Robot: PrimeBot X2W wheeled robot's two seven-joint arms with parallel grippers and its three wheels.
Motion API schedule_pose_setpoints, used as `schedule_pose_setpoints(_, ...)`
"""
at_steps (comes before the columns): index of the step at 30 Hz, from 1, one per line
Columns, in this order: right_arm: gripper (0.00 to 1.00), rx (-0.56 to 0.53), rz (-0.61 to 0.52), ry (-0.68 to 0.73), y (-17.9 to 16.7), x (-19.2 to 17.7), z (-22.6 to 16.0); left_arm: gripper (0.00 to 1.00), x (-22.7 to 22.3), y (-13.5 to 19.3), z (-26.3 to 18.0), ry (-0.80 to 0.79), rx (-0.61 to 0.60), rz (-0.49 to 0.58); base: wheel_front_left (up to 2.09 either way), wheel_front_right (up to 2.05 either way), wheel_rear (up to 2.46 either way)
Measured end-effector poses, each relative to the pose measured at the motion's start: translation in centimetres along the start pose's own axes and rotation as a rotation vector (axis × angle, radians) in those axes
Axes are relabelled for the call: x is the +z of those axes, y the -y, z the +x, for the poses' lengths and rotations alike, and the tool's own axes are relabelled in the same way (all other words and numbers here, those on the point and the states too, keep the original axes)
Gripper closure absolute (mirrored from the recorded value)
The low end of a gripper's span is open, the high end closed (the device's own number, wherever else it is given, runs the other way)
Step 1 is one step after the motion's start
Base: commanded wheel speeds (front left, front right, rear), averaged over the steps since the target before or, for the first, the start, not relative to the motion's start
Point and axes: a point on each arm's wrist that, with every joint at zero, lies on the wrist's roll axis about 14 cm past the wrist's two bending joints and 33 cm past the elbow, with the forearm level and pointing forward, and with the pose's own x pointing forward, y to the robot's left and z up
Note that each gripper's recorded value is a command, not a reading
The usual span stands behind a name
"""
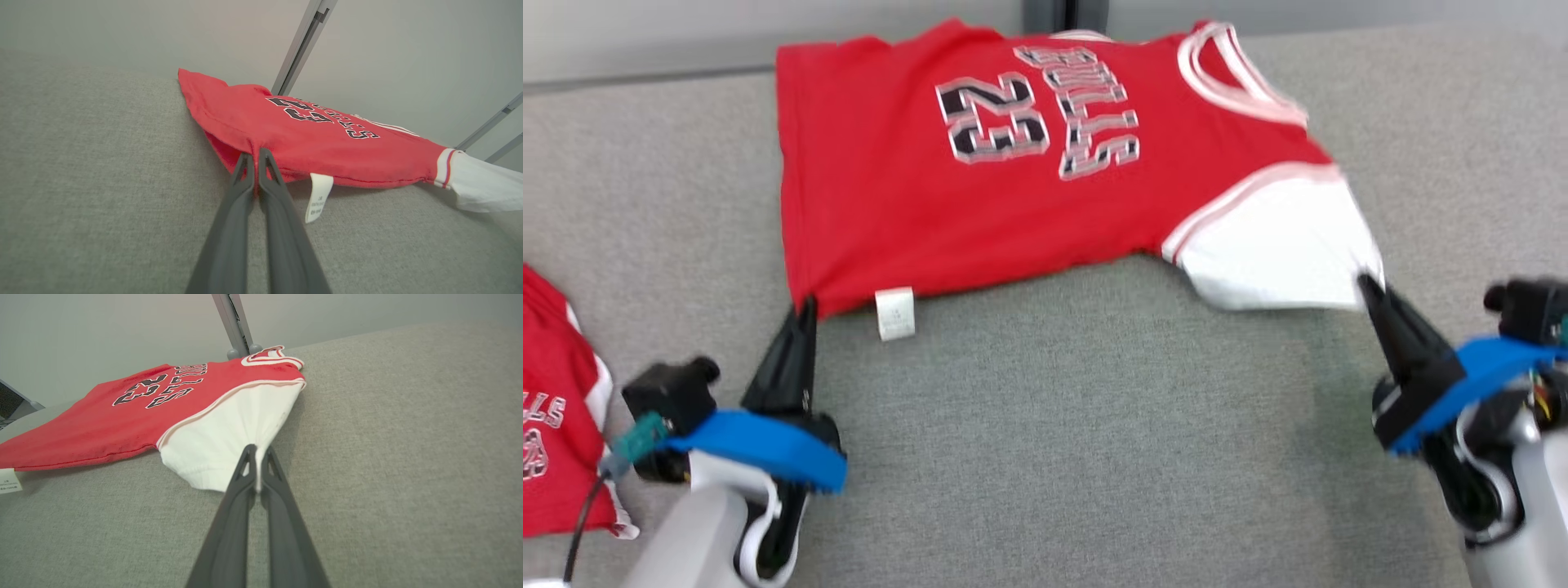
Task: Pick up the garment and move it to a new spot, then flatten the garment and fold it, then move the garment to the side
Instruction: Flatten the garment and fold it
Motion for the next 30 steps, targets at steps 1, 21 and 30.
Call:
schedule_pose_setpoints(1, 1.00, -0.002, 0.006, -0.013, 0.0, -0.3, -1.0, 1.00, -0.3, 0.2, -0.8, -0.009, -0.002, 0.003, 0.00, 0.00, 0.00)
schedule_pose_setpoints(21, 1.00, -0.143, 0.046, -0.409, 0.7, -7.5, -14.1, 1.00, -5.4, -0.3, -11.6, -0.396, 0.047, 0.057, 0.00, 0.00, 0.00)
schedule_pose_setpoints(30, 1.00, -0.138, 0.044, -0.423, 0.4, -7.5, -14.8, 1.00, -4.6, 0.8, -13.5, -0.443, 0.048, 0.065, 0.00, 0.00, 0.00)
